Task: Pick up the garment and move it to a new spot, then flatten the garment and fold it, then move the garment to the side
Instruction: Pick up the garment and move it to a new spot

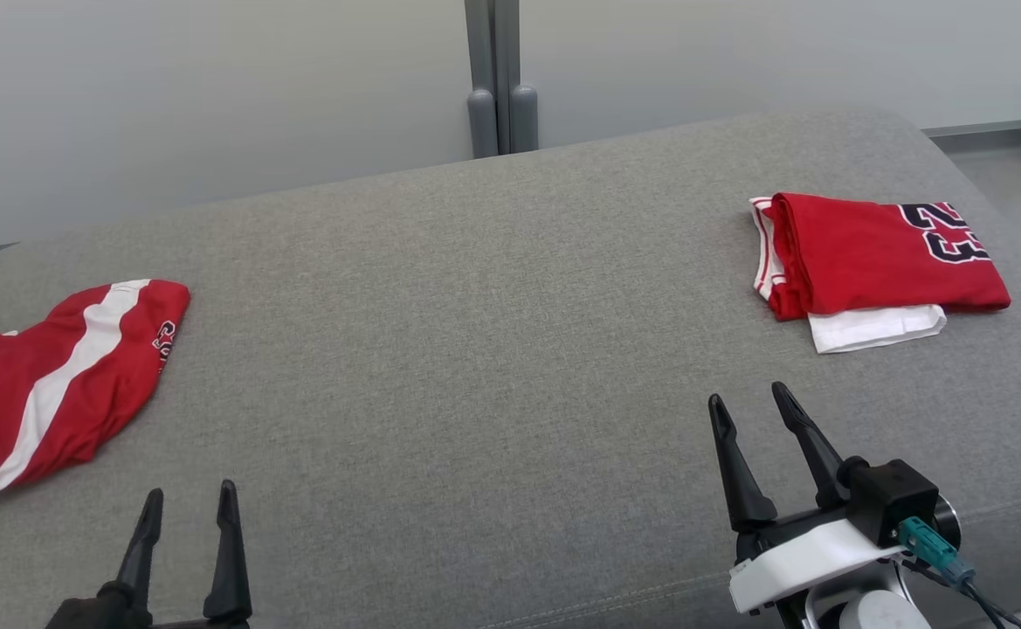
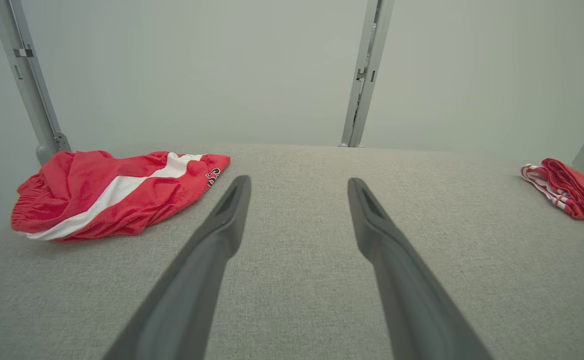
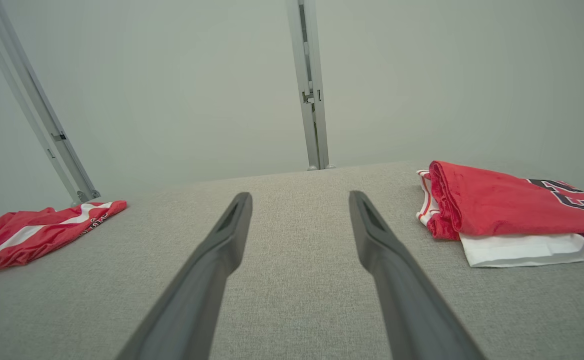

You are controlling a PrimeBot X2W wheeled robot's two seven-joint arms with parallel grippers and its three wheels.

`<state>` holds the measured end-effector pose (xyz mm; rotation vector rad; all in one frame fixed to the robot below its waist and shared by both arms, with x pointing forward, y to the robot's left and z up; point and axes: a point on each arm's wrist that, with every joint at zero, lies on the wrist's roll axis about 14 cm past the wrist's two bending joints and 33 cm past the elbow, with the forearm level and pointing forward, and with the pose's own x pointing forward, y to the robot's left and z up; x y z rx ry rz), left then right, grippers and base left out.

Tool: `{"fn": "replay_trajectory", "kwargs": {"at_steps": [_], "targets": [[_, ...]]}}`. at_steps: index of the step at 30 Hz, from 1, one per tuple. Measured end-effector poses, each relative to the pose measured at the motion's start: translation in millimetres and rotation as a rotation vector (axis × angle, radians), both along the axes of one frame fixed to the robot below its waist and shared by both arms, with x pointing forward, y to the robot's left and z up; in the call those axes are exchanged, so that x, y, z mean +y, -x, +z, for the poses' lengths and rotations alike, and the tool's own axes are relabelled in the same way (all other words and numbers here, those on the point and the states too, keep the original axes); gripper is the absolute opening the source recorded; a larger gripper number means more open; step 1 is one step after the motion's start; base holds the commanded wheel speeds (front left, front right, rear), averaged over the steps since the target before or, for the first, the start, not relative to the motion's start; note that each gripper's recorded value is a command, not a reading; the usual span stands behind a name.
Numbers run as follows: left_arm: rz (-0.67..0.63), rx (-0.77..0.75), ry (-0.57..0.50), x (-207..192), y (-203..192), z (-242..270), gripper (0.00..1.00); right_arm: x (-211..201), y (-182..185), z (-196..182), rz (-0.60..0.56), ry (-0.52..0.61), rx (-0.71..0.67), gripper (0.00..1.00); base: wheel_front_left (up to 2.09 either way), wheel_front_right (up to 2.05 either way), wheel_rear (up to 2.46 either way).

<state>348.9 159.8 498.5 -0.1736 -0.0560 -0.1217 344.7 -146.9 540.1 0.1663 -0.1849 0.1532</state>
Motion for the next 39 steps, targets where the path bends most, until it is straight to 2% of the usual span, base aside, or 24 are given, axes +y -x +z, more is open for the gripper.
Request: {"fn": "replay_trajectory", "kwargs": {"at_steps": [11,17,29,39], "targets": [[0.154,-0.041,0.012,46,8,13,1.0,35,-13,1,0.109,-0.013,0.001,1.0,0.0,0.0,0.0],[0.239,-0.045,0.045,68,23,14,1.0,65,-21,0,0.202,-0.054,0.012,1.0,0.0,0.0,0.0],[0.409,-0.052,0.049,107,60,16,1.0,126,-30,-1,0.384,-0.061,0.022,1.0,0.0,0.0,0.0],[0.51,-0.056,0.05,132,81,17,1.0,159,-34,-4,0.481,-0.069,0.035,1.0,0.0,0.0,0.0]]}}
